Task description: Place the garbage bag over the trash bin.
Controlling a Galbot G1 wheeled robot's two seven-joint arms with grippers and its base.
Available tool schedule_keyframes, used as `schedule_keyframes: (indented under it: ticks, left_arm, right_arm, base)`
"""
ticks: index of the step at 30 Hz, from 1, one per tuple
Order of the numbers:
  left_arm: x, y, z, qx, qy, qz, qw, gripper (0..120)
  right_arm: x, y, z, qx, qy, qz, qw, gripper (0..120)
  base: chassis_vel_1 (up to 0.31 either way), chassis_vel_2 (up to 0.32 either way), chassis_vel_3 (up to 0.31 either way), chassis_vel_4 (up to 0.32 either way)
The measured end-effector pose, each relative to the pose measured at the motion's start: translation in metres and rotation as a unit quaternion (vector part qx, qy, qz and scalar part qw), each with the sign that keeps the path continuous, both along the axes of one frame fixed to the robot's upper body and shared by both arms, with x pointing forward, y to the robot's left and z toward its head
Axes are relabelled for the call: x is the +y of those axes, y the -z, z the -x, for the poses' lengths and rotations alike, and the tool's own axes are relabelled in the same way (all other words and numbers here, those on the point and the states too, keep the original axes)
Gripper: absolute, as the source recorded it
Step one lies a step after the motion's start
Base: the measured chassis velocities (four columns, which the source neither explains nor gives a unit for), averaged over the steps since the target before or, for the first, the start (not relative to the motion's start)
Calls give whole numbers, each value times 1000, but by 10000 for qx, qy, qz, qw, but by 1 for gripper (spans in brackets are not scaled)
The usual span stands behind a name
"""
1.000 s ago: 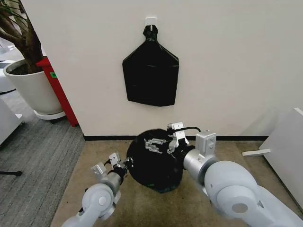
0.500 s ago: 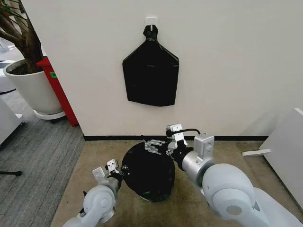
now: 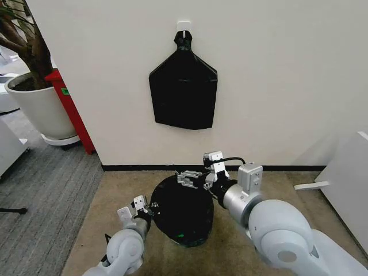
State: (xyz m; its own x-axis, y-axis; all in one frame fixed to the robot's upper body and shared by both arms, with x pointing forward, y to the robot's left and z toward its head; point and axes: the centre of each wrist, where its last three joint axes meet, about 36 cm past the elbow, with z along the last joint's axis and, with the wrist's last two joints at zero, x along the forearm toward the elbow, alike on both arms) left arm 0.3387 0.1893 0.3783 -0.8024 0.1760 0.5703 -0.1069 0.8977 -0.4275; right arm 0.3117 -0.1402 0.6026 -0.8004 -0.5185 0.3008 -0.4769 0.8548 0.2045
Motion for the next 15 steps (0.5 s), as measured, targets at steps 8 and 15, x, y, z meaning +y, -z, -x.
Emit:
schedule_keyframes:
  ticks: [8,15]
  left_arm:
    - [12,-27,7,-331,4,-44,9994,57]
    - [15,-52,22,-583,126,-61,9982,81]
  right_arm:
    - [4,-1,-4,-49,-5,-43,10000,100]
    - [6,4,-8,-77,44,-74,9999,100]
  base:
    - [0,0,0,0]
    - [0,0,0,0]
